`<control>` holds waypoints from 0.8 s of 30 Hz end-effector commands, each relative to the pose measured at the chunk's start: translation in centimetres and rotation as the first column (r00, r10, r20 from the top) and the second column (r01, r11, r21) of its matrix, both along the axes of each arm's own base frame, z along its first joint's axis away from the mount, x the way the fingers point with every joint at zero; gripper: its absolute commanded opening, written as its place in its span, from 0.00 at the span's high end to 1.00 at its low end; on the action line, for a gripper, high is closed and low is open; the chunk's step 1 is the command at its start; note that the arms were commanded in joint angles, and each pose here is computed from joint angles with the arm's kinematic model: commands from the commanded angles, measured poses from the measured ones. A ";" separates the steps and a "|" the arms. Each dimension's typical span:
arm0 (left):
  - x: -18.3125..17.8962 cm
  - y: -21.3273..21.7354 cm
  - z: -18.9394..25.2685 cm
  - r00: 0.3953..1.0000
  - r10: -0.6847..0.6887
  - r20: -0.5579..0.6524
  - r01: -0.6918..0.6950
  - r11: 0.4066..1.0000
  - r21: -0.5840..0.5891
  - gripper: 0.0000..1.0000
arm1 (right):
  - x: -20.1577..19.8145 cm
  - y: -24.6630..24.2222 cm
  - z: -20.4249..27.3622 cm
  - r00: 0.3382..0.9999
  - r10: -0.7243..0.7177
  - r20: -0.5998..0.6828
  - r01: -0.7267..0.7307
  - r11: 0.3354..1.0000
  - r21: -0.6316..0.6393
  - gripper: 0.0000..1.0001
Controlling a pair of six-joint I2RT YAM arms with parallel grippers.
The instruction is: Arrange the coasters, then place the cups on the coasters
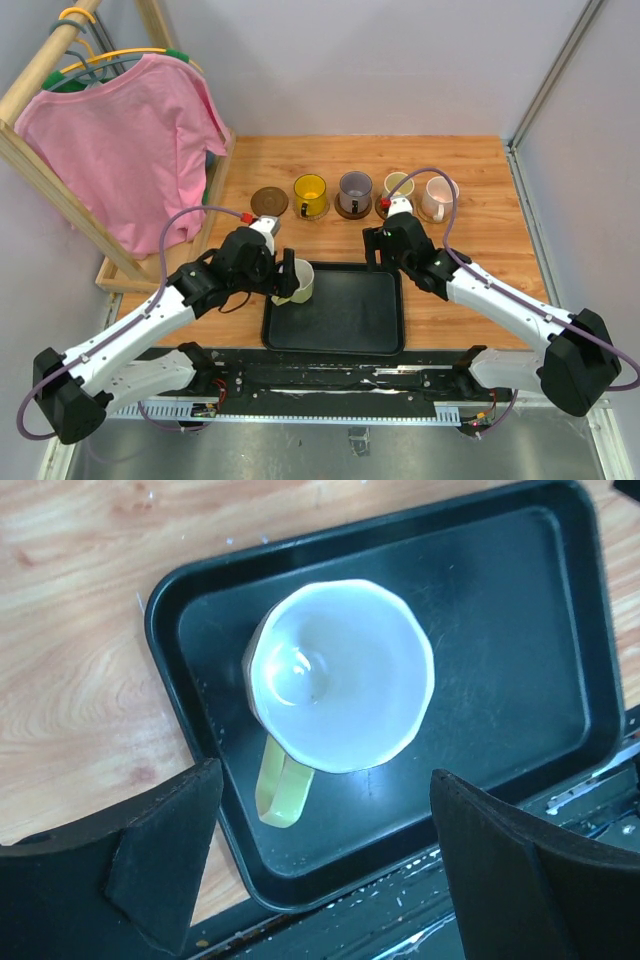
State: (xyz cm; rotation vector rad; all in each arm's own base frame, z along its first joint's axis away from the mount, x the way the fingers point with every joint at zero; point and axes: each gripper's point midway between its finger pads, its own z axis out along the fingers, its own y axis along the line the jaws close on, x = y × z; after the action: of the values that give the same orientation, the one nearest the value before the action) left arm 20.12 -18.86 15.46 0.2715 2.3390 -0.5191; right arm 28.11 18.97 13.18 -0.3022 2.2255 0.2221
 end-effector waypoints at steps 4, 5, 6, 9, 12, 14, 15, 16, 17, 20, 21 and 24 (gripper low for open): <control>-0.5 0.3 -2.8 0.996 0.038 -0.082 -0.035 0.999 0.040 0.12 | 0.3 0.1 0.4 1.000 -0.004 0.011 0.004 1.000 0.016 0.21; -0.5 0.2 -3.1 0.996 0.039 -0.086 -0.036 0.999 0.039 0.12 | 0.3 0.0 0.3 1.000 -0.005 0.011 0.004 1.000 0.012 0.21; -0.6 0.2 -3.4 0.995 0.037 -0.093 -0.033 0.999 0.040 0.12 | 0.3 0.0 0.3 1.000 -0.004 0.010 0.004 1.000 0.010 0.21; -0.9 -0.4 -3.8 0.994 0.017 -0.110 -0.015 1.000 0.020 0.14 | 0.3 0.0 0.1 1.000 -0.004 0.005 0.004 1.000 0.009 0.21; -1.3 -0.7 -4.2 0.992 -0.004 -0.127 0.005 1.000 0.003 0.16 | 0.3 0.1 -0.4 1.000 0.000 -0.009 0.000 1.000 0.004 0.21; -1.5 -0.9 -4.6 0.991 -0.013 -0.136 0.013 1.000 0.001 0.18 | 0.3 0.2 -0.4 1.000 0.001 -0.011 -0.001 1.000 0.004 0.21; -1.6 -1.0 -4.8 0.990 -0.021 -0.141 0.021 1.000 0.000 0.18 | 0.3 0.3 -0.5 1.000 0.002 -0.012 -0.002 1.000 0.005 0.21; -1.6 -1.1 -5.0 0.989 -0.029 -0.142 0.029 1.000 -0.006 0.19 | 0.4 0.3 -0.5 1.000 0.000 -0.012 0.000 1.000 0.005 0.21; -1.6 -1.3 -5.2 0.989 -0.038 -0.143 0.037 0.999 -0.012 0.20 | 0.4 0.3 -0.6 1.000 0.001 -0.014 -0.001 1.000 0.004 0.21; -1.4 -2.0 -5.6 0.988 -0.055 -0.142 0.052 0.998 -0.028 0.24 | 0.4 0.3 -0.7 1.000 0.000 -0.015 0.000 1.000 0.001 0.21; -1.4 -2.1 -5.9 0.988 -0.058 -0.145 0.054 0.998 -0.028 0.25 | 0.4 0.3 -0.8 1.000 0.000 -0.016 0.000 1.000 -0.001 0.21; -1.3 -2.2 -6.4 0.988 -0.061 -0.144 0.058 0.998 -0.023 0.26 | 0.3 0.1 -0.9 1.000 -0.003 -0.019 0.003 1.000 -0.006 0.21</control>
State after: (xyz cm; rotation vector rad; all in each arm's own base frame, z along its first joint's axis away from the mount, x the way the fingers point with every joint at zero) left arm 18.67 -19.91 9.21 0.2673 2.5001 -0.5572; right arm 28.09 19.28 12.26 -0.3176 2.2509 0.2227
